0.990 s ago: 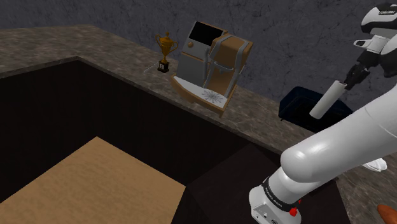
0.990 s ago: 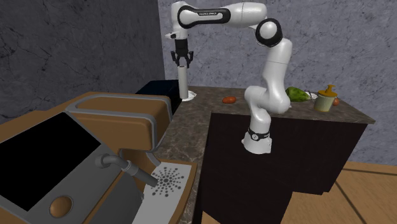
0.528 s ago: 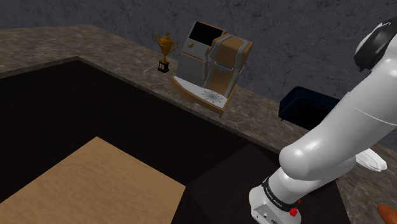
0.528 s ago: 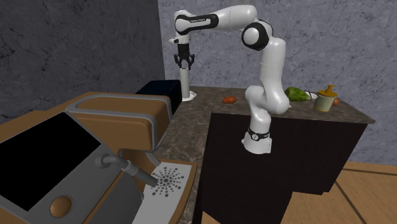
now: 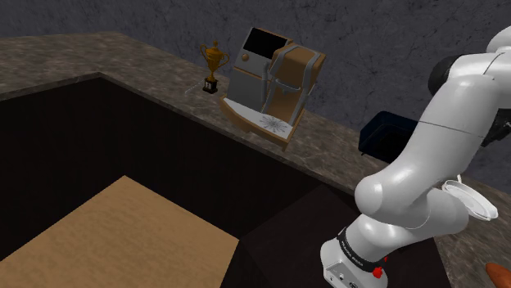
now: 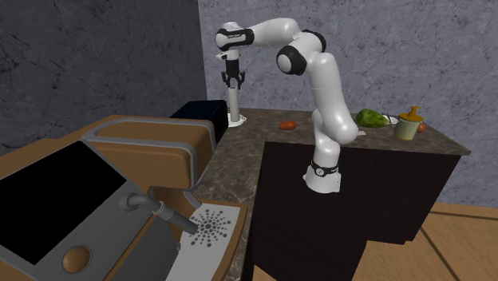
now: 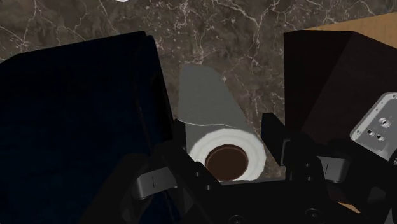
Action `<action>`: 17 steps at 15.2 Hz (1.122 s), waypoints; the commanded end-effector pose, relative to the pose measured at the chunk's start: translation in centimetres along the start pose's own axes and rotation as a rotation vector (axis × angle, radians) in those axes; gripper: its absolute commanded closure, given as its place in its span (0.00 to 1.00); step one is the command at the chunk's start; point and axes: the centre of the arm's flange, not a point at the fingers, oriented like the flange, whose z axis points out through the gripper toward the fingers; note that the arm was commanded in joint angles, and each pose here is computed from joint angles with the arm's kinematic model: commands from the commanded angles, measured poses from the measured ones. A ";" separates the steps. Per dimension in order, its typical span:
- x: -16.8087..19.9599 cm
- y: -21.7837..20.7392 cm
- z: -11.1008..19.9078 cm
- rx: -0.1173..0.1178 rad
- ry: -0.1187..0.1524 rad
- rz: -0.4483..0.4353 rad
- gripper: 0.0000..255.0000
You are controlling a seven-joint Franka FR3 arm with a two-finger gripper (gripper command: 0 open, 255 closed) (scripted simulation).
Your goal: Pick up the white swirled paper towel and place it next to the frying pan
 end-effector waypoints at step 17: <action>-5.8 1.8 9.4 0.000 0.003 -0.002 1.00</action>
